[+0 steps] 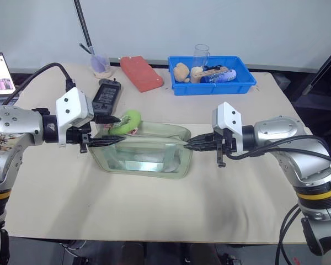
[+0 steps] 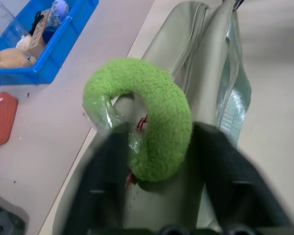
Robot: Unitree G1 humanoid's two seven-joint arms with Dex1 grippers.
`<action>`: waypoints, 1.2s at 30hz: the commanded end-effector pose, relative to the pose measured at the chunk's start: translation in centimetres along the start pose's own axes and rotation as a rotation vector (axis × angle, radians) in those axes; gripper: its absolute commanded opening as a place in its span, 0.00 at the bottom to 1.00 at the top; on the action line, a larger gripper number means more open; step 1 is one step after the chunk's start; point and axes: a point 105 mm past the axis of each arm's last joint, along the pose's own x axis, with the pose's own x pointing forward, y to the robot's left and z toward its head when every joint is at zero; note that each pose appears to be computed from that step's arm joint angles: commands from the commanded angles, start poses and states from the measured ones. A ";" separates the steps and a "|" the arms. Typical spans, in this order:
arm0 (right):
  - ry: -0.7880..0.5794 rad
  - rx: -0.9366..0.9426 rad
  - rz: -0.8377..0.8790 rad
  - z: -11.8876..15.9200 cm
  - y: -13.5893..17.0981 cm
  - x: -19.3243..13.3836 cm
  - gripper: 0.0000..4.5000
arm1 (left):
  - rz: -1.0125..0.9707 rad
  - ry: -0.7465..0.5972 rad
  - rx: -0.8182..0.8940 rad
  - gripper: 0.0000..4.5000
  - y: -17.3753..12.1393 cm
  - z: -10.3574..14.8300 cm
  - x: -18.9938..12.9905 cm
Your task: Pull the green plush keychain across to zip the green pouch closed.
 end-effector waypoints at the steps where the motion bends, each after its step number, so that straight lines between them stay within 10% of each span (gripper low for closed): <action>1: -0.015 -0.040 -0.025 0.7 -0.2 -0.4 0.00 | 0.056 0.043 0.028 0.97 1.1 0.4 -2.0; 12: -0.011 -0.053 -0.002 0.8 -0.2 -0.3 0.00 | 0.155 0.115 -0.079 0.99 0.1 -4.1 -3.4; 22: -0.005 -0.061 0.012 1.1 -0.2 -0.3 0.00 | 0.124 0.112 -0.103 0.04 -0.8 -5.2 -2.9; 24: -0.005 -0.058 0.014 1.1 -0.2 -0.4 0.00 | 0.132 0.111 -0.107 0.01 -0.7 -5.3 -2.6; 36: -0.205 -0.020 0.037 7.7 -3.6 -0.9 0.94 | 0.102 0.127 -0.072 0.00 -0.9 -5.2 -2.3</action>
